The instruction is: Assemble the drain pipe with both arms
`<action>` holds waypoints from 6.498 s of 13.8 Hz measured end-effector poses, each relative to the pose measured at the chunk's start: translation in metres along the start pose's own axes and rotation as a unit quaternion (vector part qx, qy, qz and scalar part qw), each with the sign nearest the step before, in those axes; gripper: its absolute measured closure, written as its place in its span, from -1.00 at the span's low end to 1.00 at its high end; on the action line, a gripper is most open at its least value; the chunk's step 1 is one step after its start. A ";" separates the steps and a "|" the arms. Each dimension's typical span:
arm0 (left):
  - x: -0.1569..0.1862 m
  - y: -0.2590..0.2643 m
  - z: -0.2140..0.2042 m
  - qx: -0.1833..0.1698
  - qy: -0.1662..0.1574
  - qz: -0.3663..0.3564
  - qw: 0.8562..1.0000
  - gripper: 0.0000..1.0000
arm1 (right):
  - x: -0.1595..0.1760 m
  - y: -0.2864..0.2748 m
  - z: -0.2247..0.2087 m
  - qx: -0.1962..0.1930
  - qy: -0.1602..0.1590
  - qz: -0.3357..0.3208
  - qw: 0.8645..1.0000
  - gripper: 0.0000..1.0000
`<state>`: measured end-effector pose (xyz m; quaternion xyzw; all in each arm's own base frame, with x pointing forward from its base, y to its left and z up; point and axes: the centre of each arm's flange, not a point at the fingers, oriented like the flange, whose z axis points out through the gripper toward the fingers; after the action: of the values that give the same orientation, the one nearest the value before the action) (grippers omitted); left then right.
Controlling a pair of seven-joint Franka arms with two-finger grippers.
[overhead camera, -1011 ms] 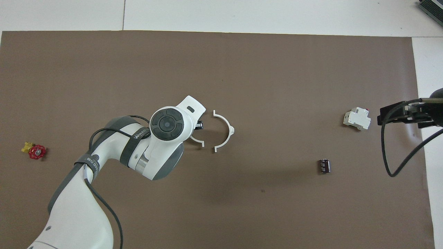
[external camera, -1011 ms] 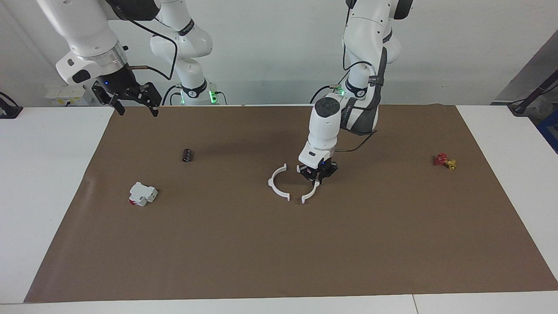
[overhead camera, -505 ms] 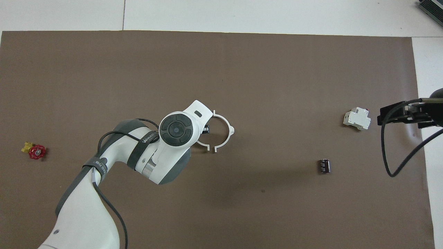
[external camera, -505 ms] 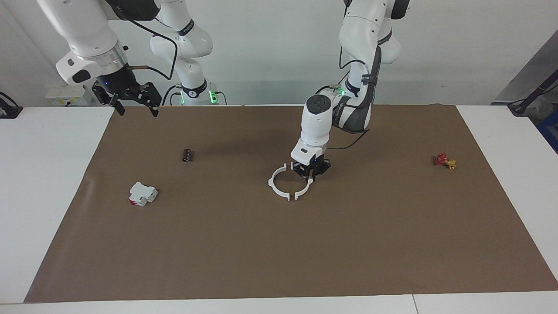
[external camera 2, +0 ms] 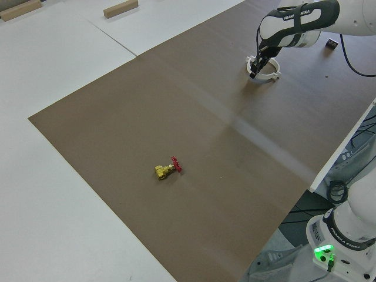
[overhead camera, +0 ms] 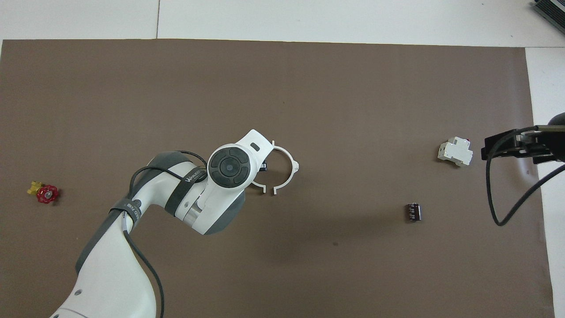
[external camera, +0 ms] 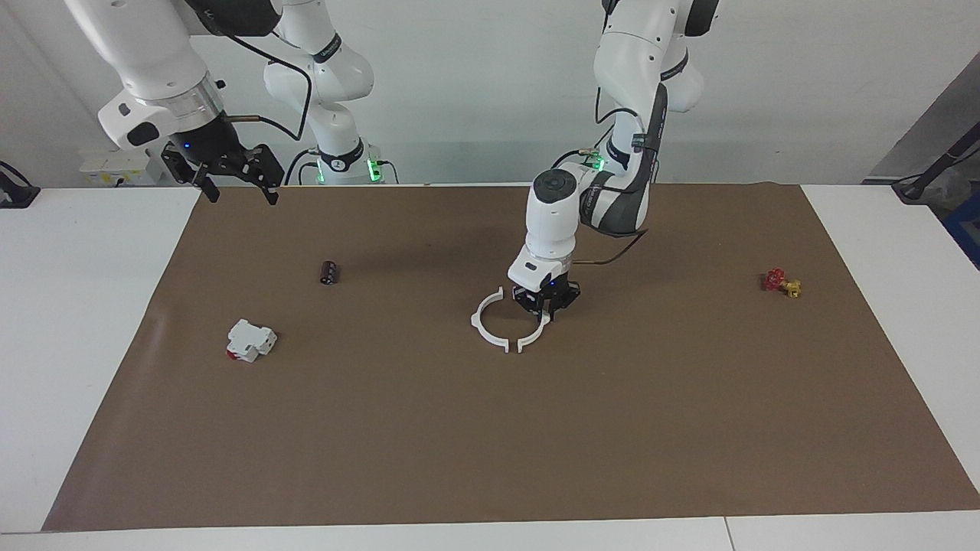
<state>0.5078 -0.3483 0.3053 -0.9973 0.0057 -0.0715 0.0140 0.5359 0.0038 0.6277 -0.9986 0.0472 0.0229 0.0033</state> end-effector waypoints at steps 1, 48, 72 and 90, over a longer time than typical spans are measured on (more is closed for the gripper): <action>0.001 0.001 -0.001 -0.002 0.003 0.000 1.000 0.59 | 0.000 0.000 0.000 0.000 0.000 0.000 1.000 -1.00; -0.013 0.025 0.006 -0.004 0.000 0.004 1.000 0.59 | 0.000 0.000 0.000 0.000 0.000 0.000 1.000 -1.00; -0.010 0.024 0.005 -0.010 0.009 0.005 1.000 0.59 | 0.000 0.000 0.000 0.000 0.000 0.000 1.000 -1.00; 0.050 -0.087 -0.099 0.006 0.019 0.004 1.000 -1.00 | 0.000 0.000 0.000 0.000 0.000 0.000 1.000 -1.00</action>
<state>0.5436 -0.2649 0.4123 -0.9957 0.0097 -0.0900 0.0203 0.5359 0.0038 0.6277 -0.9986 0.0472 0.0229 0.0033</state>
